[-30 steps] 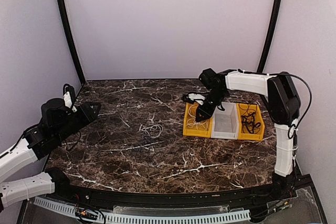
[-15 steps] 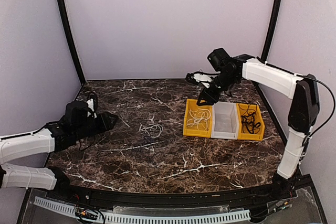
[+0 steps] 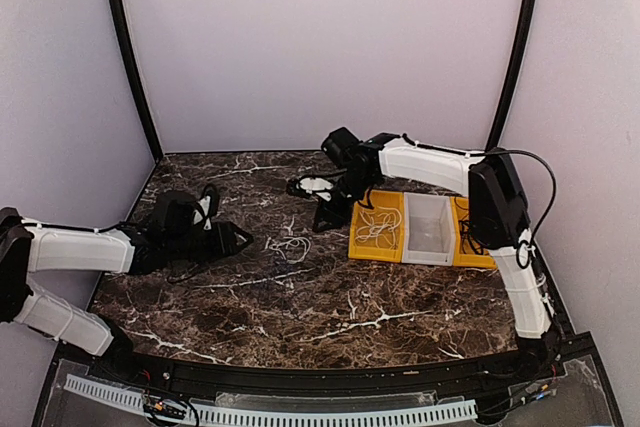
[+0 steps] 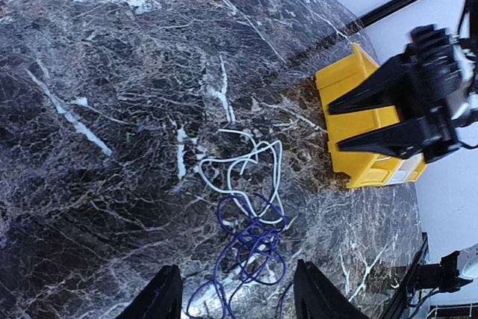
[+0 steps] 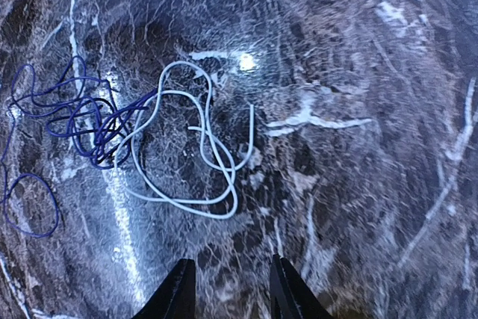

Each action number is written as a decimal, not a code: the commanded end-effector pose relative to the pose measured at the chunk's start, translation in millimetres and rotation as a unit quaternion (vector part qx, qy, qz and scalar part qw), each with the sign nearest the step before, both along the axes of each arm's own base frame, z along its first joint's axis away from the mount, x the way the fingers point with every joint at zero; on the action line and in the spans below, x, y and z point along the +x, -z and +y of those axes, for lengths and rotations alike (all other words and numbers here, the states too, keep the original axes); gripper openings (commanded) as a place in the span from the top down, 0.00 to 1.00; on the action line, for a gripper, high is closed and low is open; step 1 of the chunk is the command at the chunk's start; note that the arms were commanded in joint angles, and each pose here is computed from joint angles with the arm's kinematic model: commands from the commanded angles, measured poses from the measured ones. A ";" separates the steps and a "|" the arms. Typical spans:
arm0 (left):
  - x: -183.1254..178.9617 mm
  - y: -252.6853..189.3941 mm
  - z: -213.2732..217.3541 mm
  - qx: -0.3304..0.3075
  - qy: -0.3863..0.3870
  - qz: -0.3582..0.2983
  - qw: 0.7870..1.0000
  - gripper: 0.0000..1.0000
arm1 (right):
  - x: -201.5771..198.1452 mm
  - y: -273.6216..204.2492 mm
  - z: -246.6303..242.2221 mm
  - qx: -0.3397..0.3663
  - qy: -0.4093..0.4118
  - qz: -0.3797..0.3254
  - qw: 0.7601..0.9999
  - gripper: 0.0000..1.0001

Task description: Untangle the cables

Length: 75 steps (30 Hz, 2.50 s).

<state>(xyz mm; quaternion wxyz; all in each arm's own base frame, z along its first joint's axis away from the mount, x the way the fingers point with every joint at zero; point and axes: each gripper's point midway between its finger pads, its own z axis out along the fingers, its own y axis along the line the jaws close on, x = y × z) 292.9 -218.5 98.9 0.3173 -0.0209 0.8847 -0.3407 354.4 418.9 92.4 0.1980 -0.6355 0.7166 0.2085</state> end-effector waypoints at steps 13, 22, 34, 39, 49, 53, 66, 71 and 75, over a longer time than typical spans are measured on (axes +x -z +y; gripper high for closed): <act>-14.1 -17.2 -31.3 -0.043 0.039 0.001 0.998 0.47 | -1.7 43.7 41.6 0.017 -0.023 0.005 1.000 0.66; -13.7 -15.5 -45.6 -0.043 0.054 0.005 0.998 0.48 | -0.1 38.8 47.9 0.032 -0.022 0.008 0.999 1.00; -5.9 -35.0 -56.8 -0.039 0.066 -0.062 0.995 0.46 | -34.0 -84.8 36.6 0.110 -0.033 -0.008 0.993 1.00; 10.5 -65.6 -74.3 -0.056 0.069 -0.137 0.987 0.44 | -51.7 -123.2 33.8 0.125 -0.047 -0.025 0.991 1.00; 48.9 -81.9 -95.9 -0.100 0.022 -0.168 0.980 0.50 | -67.8 -142.9 30.1 0.130 -0.053 -0.027 0.990 1.00; 45.1 -66.8 -103.5 -0.111 0.037 -0.140 0.983 0.51 | -63.5 -147.6 24.6 0.128 -0.039 -0.052 0.990 1.00; -4.2 -60.0 -23.3 -0.080 -0.035 -0.169 0.982 0.94 | -53.8 -148.1 22.4 0.119 -0.023 -0.075 0.990 1.00; -7.4 -45.2 -7.8 -0.018 -0.043 -0.167 0.985 1.00 | -46.6 -159.5 15.6 0.116 -0.007 -0.102 0.988 1.00; -7.2 -26.9 7.3 0.042 -0.059 -0.146 0.987 1.00 | -28.3 -171.5 -2.9 0.107 0.028 -0.140 0.984 1.00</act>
